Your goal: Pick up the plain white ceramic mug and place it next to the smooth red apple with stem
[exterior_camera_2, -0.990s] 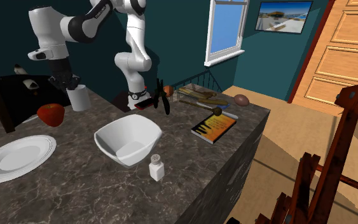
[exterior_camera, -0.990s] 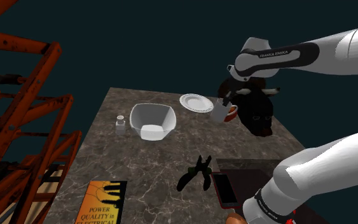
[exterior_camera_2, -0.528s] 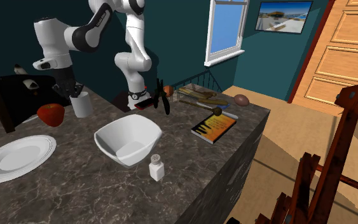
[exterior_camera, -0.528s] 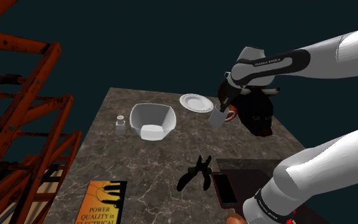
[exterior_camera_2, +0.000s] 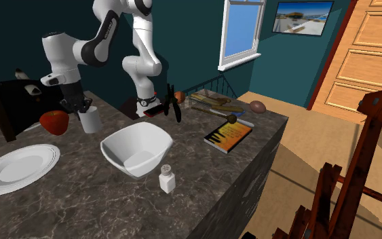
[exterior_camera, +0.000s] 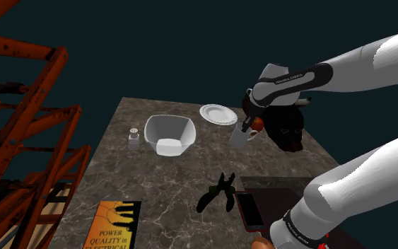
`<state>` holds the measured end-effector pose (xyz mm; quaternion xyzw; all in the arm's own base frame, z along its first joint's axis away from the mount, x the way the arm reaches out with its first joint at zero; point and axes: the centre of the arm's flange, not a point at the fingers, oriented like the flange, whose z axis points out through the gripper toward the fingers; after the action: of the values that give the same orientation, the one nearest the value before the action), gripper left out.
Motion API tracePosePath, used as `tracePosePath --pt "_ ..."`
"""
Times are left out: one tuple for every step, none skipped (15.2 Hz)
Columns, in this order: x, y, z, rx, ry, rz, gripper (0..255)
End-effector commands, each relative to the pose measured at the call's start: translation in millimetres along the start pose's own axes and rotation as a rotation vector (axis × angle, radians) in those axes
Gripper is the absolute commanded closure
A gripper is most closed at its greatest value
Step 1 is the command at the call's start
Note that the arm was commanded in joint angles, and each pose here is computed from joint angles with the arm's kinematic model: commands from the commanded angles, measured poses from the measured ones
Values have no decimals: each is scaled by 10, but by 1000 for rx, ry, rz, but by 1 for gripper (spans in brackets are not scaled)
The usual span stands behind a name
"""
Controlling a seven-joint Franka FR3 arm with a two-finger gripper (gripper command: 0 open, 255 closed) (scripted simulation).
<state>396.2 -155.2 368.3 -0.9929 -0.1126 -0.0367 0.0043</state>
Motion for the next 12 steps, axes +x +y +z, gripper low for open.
tracePosePath --pt "5 9 81 0 1 0 255" --pt "5 9 80 0 1 0 255" --pt "5 9 81 0 1 0 255" --pt "5 9 81 0 1 0 255" --pt "5 9 81 0 1 0 255" --pt "5 9 81 0 1 0 255" --pt "5 9 81 0 1 0 255" --pt "5 9 81 0 1 0 255" --pt "5 9 81 0 1 0 0" --pt "5 9 81 0 1 0 0" --pt "5 9 81 0 1 0 0" --pt "5 9 81 0 1 0 0"
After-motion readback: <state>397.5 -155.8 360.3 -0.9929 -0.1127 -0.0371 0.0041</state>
